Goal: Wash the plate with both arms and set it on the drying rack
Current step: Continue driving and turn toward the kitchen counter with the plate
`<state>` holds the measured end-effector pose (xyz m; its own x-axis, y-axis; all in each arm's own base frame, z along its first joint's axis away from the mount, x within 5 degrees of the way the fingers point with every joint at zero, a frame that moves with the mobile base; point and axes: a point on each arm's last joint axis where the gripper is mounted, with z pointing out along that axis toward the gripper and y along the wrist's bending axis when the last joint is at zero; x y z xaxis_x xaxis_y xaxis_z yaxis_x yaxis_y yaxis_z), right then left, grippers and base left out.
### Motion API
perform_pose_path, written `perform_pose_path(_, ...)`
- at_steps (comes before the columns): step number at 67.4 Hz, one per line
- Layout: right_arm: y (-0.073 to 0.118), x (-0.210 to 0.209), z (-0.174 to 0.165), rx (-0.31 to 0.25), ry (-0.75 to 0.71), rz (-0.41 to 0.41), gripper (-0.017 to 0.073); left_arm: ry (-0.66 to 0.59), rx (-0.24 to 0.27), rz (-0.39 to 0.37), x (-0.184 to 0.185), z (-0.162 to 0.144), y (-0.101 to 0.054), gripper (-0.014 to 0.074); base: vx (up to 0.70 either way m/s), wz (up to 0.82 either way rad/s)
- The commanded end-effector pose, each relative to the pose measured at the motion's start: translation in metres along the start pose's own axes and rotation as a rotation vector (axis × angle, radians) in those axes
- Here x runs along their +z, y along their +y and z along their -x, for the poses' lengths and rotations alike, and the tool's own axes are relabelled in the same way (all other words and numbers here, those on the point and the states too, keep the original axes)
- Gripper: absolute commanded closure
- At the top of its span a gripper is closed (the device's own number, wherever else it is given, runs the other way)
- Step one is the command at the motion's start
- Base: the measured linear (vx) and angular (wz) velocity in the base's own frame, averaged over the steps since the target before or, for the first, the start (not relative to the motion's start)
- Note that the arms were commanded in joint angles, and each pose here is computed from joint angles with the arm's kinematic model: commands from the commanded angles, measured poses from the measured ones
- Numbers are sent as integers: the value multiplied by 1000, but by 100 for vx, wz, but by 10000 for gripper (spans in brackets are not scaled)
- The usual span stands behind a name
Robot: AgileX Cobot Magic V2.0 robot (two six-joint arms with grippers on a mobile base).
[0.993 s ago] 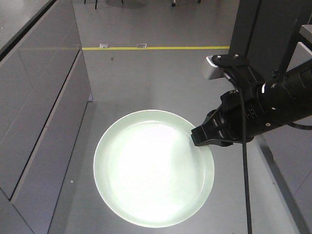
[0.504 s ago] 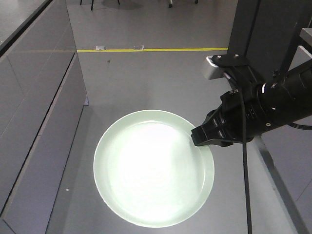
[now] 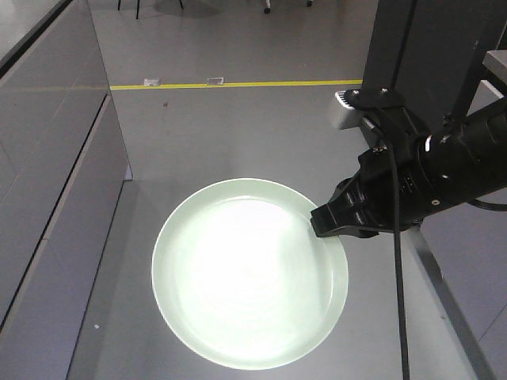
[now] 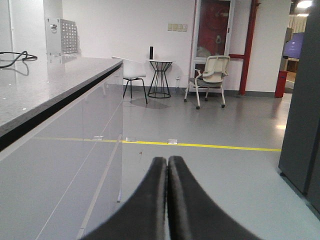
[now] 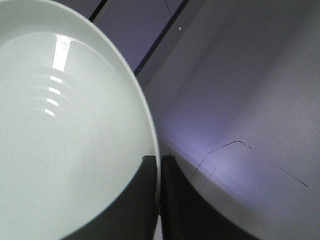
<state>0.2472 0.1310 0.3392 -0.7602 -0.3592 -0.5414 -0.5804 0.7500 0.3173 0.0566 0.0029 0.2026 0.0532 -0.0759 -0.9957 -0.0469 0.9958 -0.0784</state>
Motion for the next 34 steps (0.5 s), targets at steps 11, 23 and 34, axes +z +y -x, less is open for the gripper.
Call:
perform_pose_path(11,8,-17,8,-12,-99,10,561,-118,-9,-6,-3,17,-1,600,13,-8)
perform_pose_path(23,8,-17,8,-12,-99,10,561,-118,-9,-6,-3,17,-1,600,13,-11)
perform_pose_path(34,8,-17,8,-12,-99,10,561,-118,-9,-6,-3,17,-1,600,13,-14)
